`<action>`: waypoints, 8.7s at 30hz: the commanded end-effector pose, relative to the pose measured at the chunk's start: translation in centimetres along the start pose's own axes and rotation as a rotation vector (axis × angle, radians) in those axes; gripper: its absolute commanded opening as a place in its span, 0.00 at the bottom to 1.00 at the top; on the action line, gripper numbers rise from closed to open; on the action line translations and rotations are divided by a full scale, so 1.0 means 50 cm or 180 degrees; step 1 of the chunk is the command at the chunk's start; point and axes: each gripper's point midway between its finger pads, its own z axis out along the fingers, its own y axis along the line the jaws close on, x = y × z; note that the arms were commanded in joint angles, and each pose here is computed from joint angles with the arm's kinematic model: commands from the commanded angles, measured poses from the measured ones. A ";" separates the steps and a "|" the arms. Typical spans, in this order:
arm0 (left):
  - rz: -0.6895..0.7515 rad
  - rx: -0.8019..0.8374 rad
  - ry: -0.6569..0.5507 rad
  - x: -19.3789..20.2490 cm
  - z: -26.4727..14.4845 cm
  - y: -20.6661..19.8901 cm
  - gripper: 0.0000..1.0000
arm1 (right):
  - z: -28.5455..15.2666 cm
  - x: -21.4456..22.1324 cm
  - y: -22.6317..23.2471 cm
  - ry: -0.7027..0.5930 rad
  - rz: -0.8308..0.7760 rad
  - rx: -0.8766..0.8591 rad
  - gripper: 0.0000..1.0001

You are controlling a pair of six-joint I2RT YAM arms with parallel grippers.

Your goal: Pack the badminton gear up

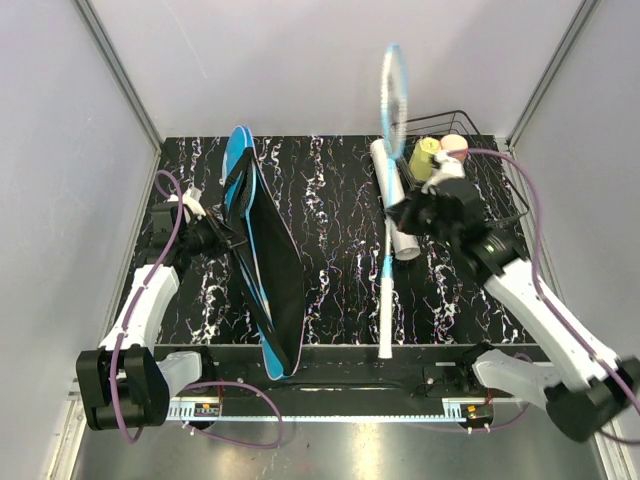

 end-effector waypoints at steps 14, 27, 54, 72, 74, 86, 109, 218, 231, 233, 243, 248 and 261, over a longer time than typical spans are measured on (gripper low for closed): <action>0.0003 0.0489 -0.0295 -0.083 -0.010 -0.092 0.00 | -0.017 0.177 0.313 0.2542 0.0844 -0.3173 0.00; -0.0193 0.0418 -0.0599 -0.122 -0.013 -0.096 0.00 | -0.031 0.263 0.239 0.2810 0.1116 -0.2514 0.00; 0.0028 0.0910 -0.0385 -0.085 -0.007 -0.135 0.00 | -0.004 0.346 0.284 0.3478 0.1463 -0.2743 0.00; 0.0334 0.1442 0.0160 0.034 -0.002 -0.250 0.00 | 0.299 0.282 0.344 0.2208 0.1045 -0.2051 0.00; 0.0355 0.1460 0.0177 0.043 -0.003 -0.257 0.00 | 0.321 0.282 0.334 0.2082 0.0921 -0.1873 0.00; 0.0338 0.1299 0.0476 0.106 0.024 -0.224 0.00 | 0.389 0.316 0.293 0.1290 -0.0104 -0.1350 0.00; 0.0318 0.1134 0.0593 0.125 0.041 -0.192 0.00 | 0.217 0.268 0.215 0.1711 -0.0899 -0.0834 0.79; 0.2196 -0.0086 0.0140 0.185 0.085 -0.286 0.00 | 0.392 -0.056 0.155 0.1230 0.1471 -0.2174 0.39; 0.2221 -0.0074 0.0157 0.185 0.089 -0.290 0.00 | 0.380 -0.044 0.172 0.1265 0.1391 -0.2176 0.35; 0.2224 -0.0067 0.0170 0.188 0.090 -0.291 0.00 | 0.381 -0.041 0.172 0.1277 0.1388 -0.2177 0.35; 0.2232 -0.0073 0.0179 0.188 0.090 -0.288 0.00 | 0.370 -0.040 0.188 0.1285 0.1325 -0.2183 0.30; 0.2227 -0.0070 0.0182 0.189 0.090 -0.288 0.00 | 0.365 -0.033 0.195 0.1331 0.1229 -0.2125 0.33; 0.2227 -0.0077 0.0195 0.192 0.089 -0.283 0.00 | 0.366 -0.036 0.164 0.1186 0.0444 -0.1403 0.40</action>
